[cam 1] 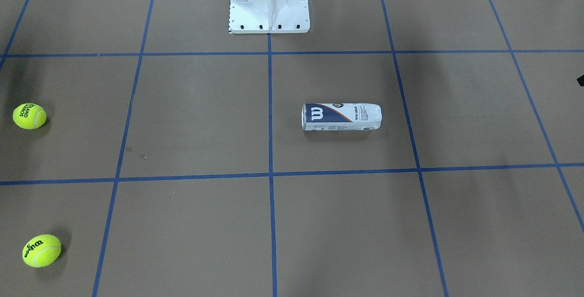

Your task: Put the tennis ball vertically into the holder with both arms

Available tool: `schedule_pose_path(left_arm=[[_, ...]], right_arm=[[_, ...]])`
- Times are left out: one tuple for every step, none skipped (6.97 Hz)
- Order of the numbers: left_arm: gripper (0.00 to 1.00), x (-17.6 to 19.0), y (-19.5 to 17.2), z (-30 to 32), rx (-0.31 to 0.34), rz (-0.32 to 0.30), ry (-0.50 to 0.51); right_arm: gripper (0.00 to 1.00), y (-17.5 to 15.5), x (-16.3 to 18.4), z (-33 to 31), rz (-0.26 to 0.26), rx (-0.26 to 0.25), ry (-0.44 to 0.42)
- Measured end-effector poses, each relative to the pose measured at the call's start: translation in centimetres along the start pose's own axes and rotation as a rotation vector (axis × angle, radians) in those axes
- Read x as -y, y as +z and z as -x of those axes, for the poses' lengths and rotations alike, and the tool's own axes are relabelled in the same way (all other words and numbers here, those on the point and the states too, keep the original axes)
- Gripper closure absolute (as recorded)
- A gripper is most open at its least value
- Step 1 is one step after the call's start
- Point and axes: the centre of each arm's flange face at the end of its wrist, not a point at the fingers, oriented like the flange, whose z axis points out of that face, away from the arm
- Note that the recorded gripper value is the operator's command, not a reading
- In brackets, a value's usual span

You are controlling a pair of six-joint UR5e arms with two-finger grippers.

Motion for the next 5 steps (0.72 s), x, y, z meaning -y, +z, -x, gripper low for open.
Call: schedule_pose_path(left_arm=[[0.0,0.0,-0.2,-0.3,-0.003,-0.003,0.0],[0.0,0.1,-0.3,-0.6,-0.006,-0.005,0.002],[0.01,0.1,-0.5,-1.0,-0.012,-0.01,0.01],[0.01,0.2,-1.0,-1.7,-0.017,-0.02,0.026],[0.0,0.4,-1.5,-2.5,-0.03,-0.038,0.054]], right_arm=[[0.01,-0.1,0.1,0.1,-0.002,-0.002,-0.002],[0.01,-0.1,0.1,0.1,-0.003,-0.002,-0.002],[0.01,-0.1,0.1,0.1,-0.003,-0.002,-0.002],[0.01,-0.1,0.1,0.1,-0.003,-0.001,-0.002],[0.01,-0.1,0.1,0.1,-0.002,-0.001,-0.001]])
